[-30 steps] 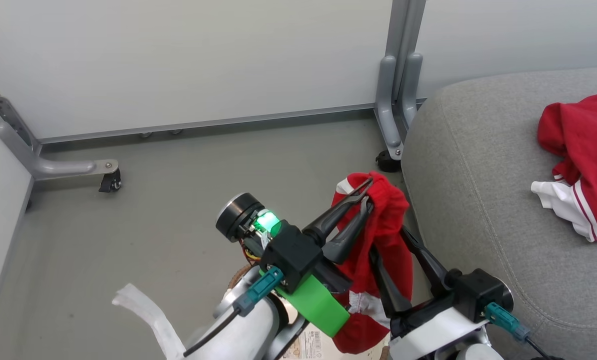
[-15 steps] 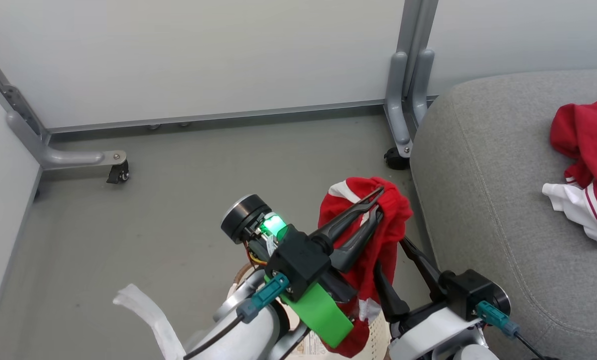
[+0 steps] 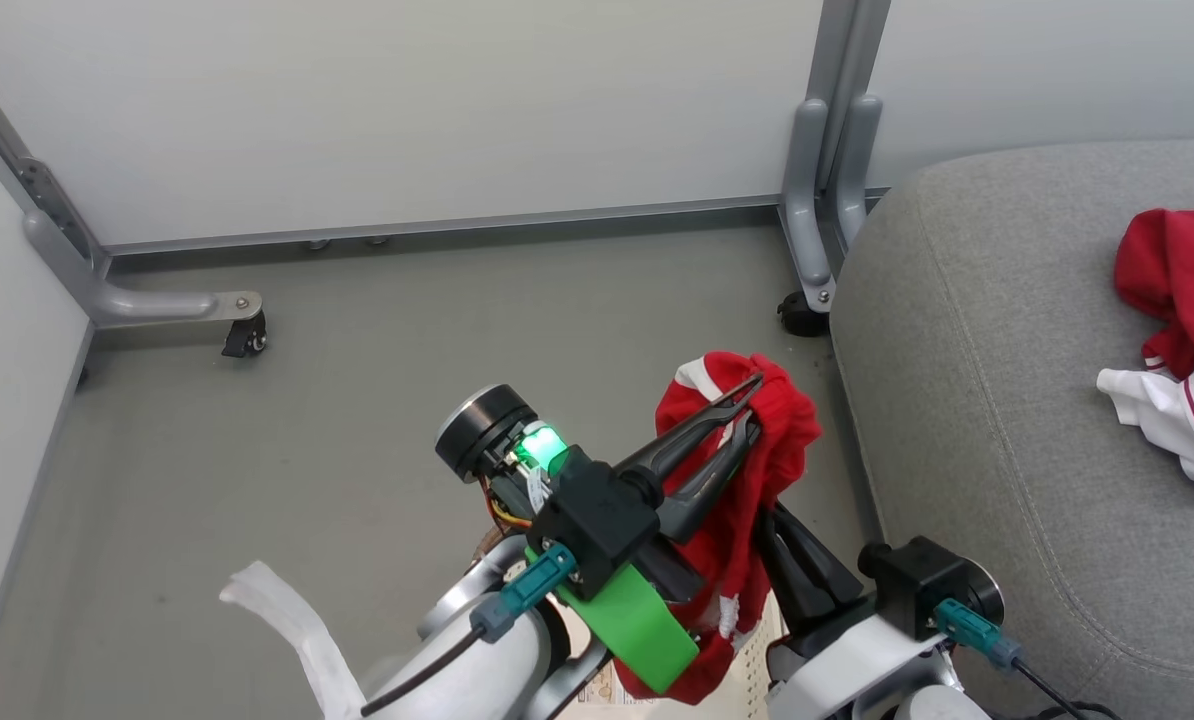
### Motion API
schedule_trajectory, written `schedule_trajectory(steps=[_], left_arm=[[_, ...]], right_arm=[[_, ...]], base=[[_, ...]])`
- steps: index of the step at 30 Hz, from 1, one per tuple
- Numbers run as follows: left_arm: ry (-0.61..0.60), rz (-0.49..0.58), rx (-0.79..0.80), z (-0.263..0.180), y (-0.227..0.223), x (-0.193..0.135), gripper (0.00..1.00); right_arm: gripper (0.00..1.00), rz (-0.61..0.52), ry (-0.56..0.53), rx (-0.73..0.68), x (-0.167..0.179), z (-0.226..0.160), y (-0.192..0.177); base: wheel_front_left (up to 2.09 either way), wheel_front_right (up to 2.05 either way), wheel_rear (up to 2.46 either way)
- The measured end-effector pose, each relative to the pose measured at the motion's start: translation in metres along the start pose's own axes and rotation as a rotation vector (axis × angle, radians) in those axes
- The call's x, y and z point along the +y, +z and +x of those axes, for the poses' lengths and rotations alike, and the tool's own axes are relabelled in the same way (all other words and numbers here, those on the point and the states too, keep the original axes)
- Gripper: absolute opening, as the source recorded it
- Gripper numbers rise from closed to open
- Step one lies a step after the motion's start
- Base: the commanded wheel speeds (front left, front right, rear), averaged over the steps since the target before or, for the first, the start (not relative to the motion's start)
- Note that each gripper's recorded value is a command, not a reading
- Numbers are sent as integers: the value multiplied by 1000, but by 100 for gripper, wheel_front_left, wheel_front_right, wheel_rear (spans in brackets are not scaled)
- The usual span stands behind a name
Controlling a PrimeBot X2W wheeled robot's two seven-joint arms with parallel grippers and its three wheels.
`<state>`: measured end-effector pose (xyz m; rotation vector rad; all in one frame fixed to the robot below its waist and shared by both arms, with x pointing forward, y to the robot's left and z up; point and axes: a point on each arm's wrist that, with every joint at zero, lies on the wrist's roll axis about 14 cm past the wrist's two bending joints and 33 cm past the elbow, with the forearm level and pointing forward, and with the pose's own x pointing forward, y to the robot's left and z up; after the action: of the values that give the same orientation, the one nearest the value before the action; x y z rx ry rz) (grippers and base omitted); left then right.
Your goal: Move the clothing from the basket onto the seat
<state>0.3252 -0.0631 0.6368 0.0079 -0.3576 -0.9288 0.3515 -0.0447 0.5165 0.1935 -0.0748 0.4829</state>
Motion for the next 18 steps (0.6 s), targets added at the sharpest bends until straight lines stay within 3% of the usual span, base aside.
schedule_trajectory(steps=[11, 12, 13, 15, 18], left_arm=[[53, 17, 80, -7, -28, 18, 0], [57, 14, 89, -7, -31, 20, 4], [58, 14, 93, -7, -32, 20, 45], [68, 12, 103, -7, -36, 23, 100], [74, 9, 131, -7, -44, 26, 100]], right_arm=[[0, 20, -23, -5, -6, 0, 0], [0, 23, -29, -6, -7, 0, 0], [0, 24, -32, -7, -8, -1, 1], [0, 34, -47, -11, -12, -1, 1], [0, 45, -71, -16, -18, -2, 3]], base=[[0, 0, 0], [0, 0, 0], [0, 0, 0], [0, 0, 0], [0, 0, 0]])
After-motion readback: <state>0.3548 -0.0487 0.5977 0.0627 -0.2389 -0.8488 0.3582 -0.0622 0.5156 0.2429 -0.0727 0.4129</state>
